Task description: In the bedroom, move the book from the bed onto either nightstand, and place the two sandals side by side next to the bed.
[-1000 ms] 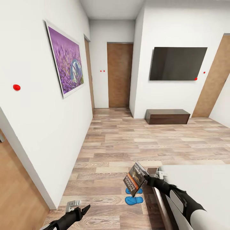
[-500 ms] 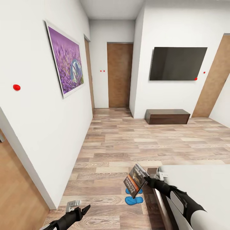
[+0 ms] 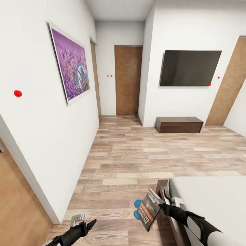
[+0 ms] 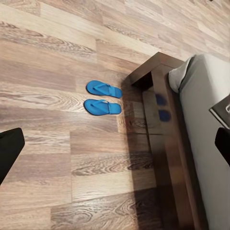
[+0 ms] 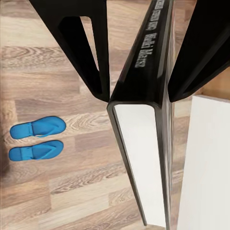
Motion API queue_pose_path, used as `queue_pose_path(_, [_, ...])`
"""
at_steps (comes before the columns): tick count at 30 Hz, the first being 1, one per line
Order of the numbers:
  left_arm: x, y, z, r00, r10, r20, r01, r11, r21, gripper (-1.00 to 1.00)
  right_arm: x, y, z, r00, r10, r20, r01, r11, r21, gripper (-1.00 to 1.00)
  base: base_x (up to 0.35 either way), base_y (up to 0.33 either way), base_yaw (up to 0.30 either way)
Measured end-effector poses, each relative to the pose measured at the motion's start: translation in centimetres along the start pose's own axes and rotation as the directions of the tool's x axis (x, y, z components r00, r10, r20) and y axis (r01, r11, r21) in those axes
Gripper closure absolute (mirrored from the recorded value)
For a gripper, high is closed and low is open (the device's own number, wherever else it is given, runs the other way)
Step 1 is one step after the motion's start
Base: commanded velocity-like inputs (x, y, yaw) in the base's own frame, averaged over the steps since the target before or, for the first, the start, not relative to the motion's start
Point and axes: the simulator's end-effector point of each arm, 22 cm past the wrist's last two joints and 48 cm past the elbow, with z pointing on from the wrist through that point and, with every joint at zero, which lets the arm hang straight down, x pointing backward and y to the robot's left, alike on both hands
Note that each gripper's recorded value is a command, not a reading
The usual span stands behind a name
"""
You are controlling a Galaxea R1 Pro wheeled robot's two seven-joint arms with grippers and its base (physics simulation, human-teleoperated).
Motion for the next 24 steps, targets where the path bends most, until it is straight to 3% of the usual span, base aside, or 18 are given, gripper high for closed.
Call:
queue_pose_path(5, [0.0, 0.0, 0.0, 1.0, 0.001, -0.001, -0.001, 1.0, 0.001, -1.0, 0.4, -0.3, -0.1, 1.0, 0.003, -0.007, -0.003, 1.0, 0.006, 1.0, 0.0, 0.0, 0.0])
queue_pose_path(11, [0.1, 0.1, 0.0, 1.0, 0.001, -0.004, -0.001, 1.0, -0.004, -1.0, 3.3, -1.5, -0.4, 0.998, 0.028, -0.057, -0.026, 0.999, 0.035, 1.0, 0.0, 0.0, 0.0])
queue_pose_path(16, [1.6, 1.4, 0.0, 0.999, -0.006, -0.037, 0.004, 0.997, -0.073, -1.0, 3.7, -1.8, -0.5, 0.997, 0.04, -0.064, -0.038, 0.998, 0.041, 1.0, 0.0, 0.0, 0.0])
queue_pose_path(17, [3.6, 1.8, -0.2, 0.996, 0.0, -0.086, -0.009, 0.994, -0.107, -1.0, 3.8, -1.8, -0.5, 0.997, 0.041, -0.066, -0.038, 0.998, 0.042, 1.0, 0.0, 0.0, 0.0])
queue_pose_path(18, [5.7, 2.0, -0.4, 0.988, 0.038, -0.149, -0.056, 0.991, -0.122, -1.0, 3.9, -1.9, -0.6, 0.997, 0.041, -0.067, -0.038, 0.998, 0.043, 1.0, 0.0, 0.0, 0.0])
queue_pose_path(20, [7.6, 2.0, -0.6, 0.97, 0.104, -0.218, -0.131, 0.985, -0.112, -1.0, 3.9, -1.9, -0.6, 0.997, 0.042, -0.066, -0.039, 0.998, 0.044, 1.0, 0.0, 0.0, 0.0])
queue_pose_path(22, [8.6, 2.0, -0.9, 0.954, 0.153, -0.258, -0.183, 0.978, -0.097, -1.0, 3.9, -1.9, -0.6, 0.997, 0.042, -0.067, -0.039, 0.998, 0.044, 1.0, 0.0, 0.0, 0.0])
queue_pose_path(24, [9.0, 2.2, -1.0, 0.945, 0.174, -0.276, -0.207, 0.974, -0.093, -1.0, 3.9, -2.0, -0.6, 0.997, 0.042, -0.067, -0.039, 0.998, 0.045, 1.0, 0.0, 0.0, 0.0])
